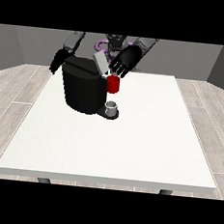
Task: Insert the coffee pod into the coffee machine and close the lid
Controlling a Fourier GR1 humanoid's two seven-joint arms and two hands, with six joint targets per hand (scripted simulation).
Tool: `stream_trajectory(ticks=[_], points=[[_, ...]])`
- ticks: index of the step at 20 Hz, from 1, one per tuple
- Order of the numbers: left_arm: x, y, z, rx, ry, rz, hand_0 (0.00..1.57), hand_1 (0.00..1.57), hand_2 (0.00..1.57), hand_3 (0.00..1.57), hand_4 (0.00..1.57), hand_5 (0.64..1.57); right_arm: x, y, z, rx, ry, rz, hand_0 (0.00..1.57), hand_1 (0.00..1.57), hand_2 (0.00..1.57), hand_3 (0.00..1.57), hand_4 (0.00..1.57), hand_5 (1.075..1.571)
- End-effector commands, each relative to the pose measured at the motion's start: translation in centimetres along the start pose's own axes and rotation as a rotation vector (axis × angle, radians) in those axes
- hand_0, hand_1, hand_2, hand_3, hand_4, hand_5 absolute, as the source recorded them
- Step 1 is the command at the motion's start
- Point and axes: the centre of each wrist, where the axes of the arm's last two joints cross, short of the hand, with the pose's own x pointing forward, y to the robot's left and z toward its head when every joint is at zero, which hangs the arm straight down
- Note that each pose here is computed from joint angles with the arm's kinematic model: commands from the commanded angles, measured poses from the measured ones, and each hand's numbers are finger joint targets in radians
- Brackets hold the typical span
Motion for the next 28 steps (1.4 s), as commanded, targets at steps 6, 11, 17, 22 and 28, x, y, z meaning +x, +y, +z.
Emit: stream_trajectory(ticks=[6,11,17,22,28], points=[[0.0,-0.4,-0.4,-0.028,0.007,0.011,1.24,1.24,1.28,1.23,0.42,1.571,0.5,-0.5,-0.4,-0.007,0.035,0.009,0.0,0.0,0.0,0.0,0.0,1.571],[2.1,-0.7,-1.2,-0.018,-0.027,0.005,1.19,1.19,1.25,1.2,0.42,1.571,0.8,0.1,-1.1,-0.015,0.005,0.007,0.0,0.0,0.0,0.0,0.13,1.571],[2.2,-0.6,-1.2,-0.008,-0.037,-0.01,1.22,1.22,1.26,1.2,0.42,1.571,0.9,-1.6,-1.9,-0.047,0.01,0.003,0.0,0.0,0.0,0.0,0.1,1.571],[1.6,1.2,-0.5,-0.005,-0.046,-0.014,1.21,1.21,1.24,1.21,0.36,1.571,-0.8,-1.5,-0.8,-0.047,0.033,0.0,0.0,0.0,0.0,0.0,0.0,1.571],[2.1,1.5,-0.6,0.079,-0.057,-0.045,1.18,1.18,1.2,1.17,0.35,1.571,0.4,-2.2,-1.5,-0.027,0.005,0.02,0.0,0.0,0.0,0.0,0.0,1.571]])
